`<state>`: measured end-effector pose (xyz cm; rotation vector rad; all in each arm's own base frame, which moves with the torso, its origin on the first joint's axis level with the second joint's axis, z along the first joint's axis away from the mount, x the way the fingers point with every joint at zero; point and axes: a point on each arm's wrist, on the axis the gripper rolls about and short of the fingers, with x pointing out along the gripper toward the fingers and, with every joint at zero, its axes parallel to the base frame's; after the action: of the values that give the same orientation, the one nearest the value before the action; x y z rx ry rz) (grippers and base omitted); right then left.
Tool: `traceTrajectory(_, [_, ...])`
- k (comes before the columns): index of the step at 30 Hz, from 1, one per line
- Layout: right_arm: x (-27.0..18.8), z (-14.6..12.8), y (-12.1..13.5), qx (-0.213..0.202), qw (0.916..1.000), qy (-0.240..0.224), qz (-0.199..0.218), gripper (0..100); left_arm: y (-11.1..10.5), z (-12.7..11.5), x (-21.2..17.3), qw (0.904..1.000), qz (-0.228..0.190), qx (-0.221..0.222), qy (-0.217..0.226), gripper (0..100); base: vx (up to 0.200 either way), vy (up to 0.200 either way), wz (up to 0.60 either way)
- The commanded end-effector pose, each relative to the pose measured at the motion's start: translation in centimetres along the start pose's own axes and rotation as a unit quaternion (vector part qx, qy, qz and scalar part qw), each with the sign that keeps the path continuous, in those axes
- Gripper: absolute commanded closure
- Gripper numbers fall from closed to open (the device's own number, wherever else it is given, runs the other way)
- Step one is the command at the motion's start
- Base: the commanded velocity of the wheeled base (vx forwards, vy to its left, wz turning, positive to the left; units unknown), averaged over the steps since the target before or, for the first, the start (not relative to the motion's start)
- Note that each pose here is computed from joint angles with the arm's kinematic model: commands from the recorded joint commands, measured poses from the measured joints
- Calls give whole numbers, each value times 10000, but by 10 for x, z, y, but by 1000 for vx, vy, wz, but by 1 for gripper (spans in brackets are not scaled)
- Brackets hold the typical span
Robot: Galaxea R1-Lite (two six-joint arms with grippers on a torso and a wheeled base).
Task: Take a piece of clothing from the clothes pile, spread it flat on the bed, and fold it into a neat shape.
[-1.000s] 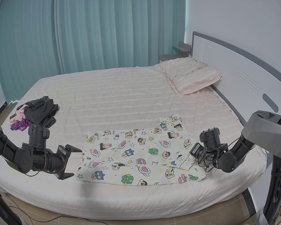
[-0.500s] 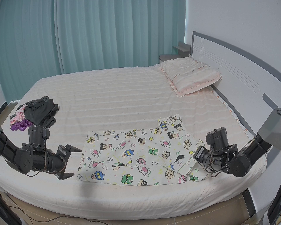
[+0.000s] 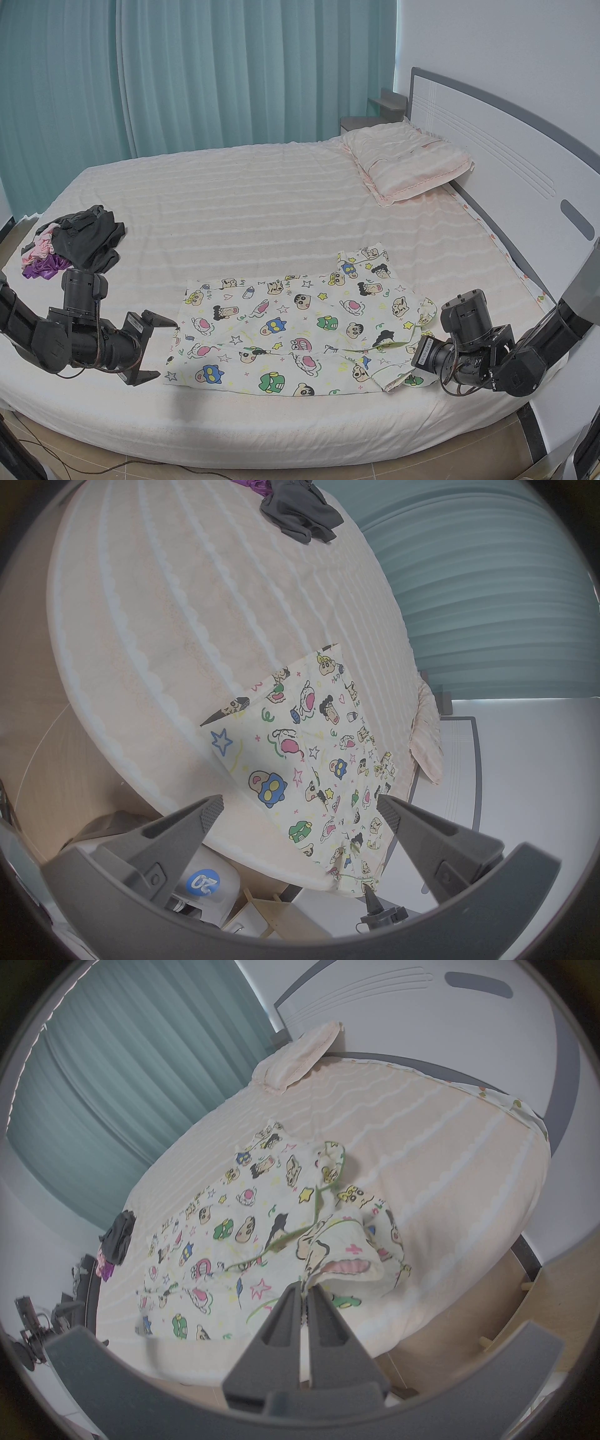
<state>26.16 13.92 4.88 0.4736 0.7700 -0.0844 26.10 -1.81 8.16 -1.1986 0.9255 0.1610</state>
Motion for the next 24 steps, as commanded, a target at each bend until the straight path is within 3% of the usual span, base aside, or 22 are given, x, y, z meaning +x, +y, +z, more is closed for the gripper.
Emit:
traceTrajectory(1, [-4, -7, 3, -106, 9999, 81, 65, 100, 1, -1, 2, 10000, 32, 0, 35, 0, 0, 0, 0])
traceTrajectory(8, [-5, -11, 0, -175, 9995, 243, -63, 100, 2, -4, 5, 9999, 84, 31, 84, 0, 0, 0, 0])
traceTrajectory(9, [-9, -11, 0, -196, 9994, 267, -54, 0, 1, -4, 5, 9999, 77, 34, 81, 0, 0, 0, 0])
traceTrajectory(11, [-11, -12, 0, -216, 9994, 278, -50, 0, 2, -4, 5, 9999, 84, 31, 84, 0, 0, 0, 0])
traceTrajectory(16, [-52, -10, 11, -330, 9976, 332, 505, 0, 1, -4, 5, 9999, 74, 34, 88, 0, 0, 0, 0])
traceTrajectory(19, [-53, -6, 13, -252, 9973, 298, 624, 0, 2, -5, 6, 9999, 83, 39, 112, 0, 0, 0, 0])
traceTrajectory(24, [-2, 13, 5, 251, 9972, 600, 370, 0, 2, -12, 8, 9996, 112, 92, 236, 0, 0, 0, 0])
